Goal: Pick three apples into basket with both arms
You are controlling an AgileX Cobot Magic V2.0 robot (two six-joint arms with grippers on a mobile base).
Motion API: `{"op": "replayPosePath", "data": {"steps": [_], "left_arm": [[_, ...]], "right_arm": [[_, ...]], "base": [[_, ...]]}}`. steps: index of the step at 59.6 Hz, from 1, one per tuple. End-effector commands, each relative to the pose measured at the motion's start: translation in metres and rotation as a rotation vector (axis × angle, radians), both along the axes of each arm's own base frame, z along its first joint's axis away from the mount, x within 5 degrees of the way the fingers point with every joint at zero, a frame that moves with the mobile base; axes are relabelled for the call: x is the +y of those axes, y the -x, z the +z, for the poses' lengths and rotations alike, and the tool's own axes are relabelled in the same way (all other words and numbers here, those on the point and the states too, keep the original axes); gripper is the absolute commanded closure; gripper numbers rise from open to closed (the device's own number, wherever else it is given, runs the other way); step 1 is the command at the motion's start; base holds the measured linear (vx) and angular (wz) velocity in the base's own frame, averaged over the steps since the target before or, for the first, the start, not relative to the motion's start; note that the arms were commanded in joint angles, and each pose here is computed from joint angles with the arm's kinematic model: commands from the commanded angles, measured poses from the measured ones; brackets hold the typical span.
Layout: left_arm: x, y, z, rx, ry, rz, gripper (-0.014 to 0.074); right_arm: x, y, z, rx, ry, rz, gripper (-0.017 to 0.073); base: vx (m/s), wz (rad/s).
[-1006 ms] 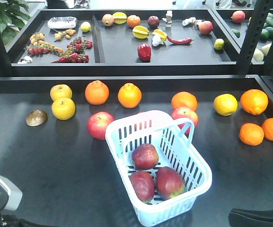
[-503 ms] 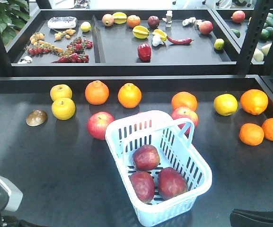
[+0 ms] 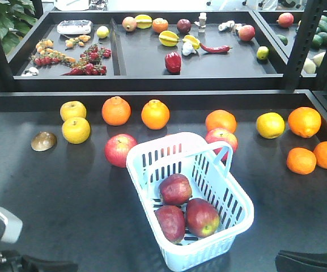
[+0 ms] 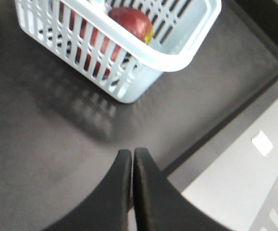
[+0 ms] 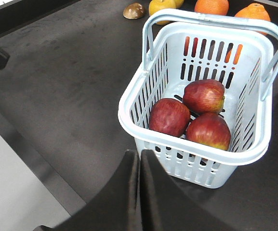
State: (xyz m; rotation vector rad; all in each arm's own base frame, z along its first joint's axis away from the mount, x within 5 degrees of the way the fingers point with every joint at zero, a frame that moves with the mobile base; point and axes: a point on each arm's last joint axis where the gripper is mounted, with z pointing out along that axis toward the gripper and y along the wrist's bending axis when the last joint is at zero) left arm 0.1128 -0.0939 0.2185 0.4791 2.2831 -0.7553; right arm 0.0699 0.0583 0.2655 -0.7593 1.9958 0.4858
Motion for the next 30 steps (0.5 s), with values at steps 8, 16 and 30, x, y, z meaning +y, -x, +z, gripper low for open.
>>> {"op": "replayPosePath", "data": {"steps": [8, 16, 30], "left_arm": [[0.007, -0.005, 0.004, -0.049, -0.006, 0.113, 0.0599], [0.023, 0.004, -0.021, -0.011, -0.008, 0.264, 0.0599], [0.052, 0.023, -0.037, -0.237, 0.182, 0.48, 0.0599]], "right_arm": [[0.0, -0.004, 0.011, -0.041, -0.04, -0.026, 0.0565], [0.0, -0.004, 0.011, -0.041, -0.04, -0.026, 0.0565], [0.0, -0.004, 0.011, -0.041, -0.04, -0.026, 0.0565]], "base": [[0.0, 0.0], [0.0, 0.0], [0.0, 0.0]]}}
